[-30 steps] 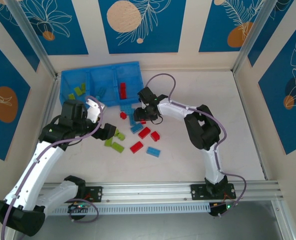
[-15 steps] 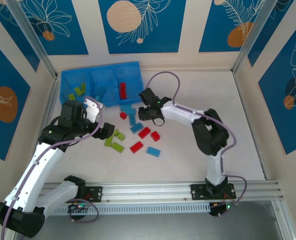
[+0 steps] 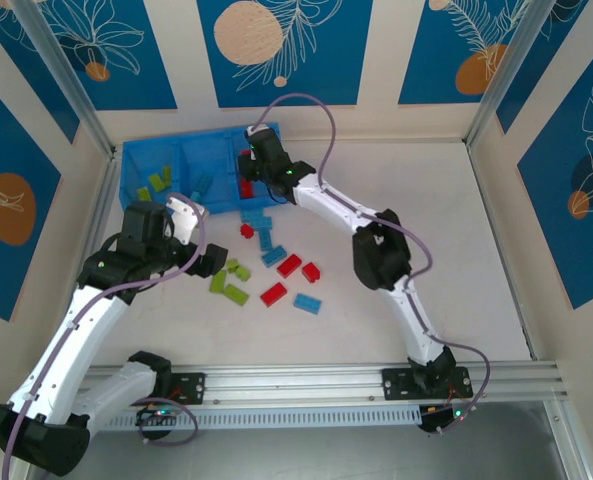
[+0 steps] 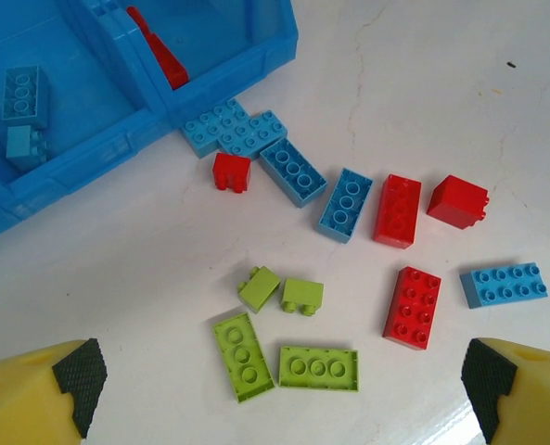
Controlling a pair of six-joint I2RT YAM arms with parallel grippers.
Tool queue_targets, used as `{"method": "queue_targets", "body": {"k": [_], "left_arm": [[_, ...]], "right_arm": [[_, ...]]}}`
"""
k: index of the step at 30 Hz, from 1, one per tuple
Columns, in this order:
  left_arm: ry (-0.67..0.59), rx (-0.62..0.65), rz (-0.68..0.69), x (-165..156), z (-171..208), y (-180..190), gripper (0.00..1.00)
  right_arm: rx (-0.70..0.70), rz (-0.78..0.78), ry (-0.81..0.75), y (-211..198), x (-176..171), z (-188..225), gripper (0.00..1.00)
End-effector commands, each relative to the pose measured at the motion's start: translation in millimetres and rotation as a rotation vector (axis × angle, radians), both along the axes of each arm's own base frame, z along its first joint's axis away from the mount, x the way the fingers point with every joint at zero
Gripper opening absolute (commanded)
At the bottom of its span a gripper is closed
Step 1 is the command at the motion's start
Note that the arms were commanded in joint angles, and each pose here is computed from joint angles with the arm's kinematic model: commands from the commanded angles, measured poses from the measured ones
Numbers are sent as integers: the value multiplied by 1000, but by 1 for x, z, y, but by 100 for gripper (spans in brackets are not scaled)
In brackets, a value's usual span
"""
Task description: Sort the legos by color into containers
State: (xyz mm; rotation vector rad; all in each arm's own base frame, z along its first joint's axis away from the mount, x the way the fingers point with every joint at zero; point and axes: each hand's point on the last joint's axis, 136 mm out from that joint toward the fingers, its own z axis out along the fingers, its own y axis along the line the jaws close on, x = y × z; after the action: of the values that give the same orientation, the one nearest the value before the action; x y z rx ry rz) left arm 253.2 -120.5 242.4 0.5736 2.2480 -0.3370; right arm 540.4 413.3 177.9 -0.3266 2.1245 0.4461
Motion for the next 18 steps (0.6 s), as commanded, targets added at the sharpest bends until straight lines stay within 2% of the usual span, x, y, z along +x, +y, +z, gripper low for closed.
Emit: {"method": "queue_targets", "body": {"k": [1,5,9,12,14,18], "left_arm": [[-8,4,2,1,-1,1,100],[3,4,1,2,-4,0,100],[11,8,12,4,-7,1,100],[19,22,44,7,-10,5,100],[46,22,106,9,-9,11,100],[191,-97,212,6,-9,3,100]], "right_arm": [[-61,21,24,1,4,4,45],[-22,54,34,1,-7,41,52],[16,111,71,-8,-41,83,52],[40,206,143,-19,-90,106,54],[55,294,188,-29,-136,118,58],[55,404,253,-55,-223,119,64]]}}
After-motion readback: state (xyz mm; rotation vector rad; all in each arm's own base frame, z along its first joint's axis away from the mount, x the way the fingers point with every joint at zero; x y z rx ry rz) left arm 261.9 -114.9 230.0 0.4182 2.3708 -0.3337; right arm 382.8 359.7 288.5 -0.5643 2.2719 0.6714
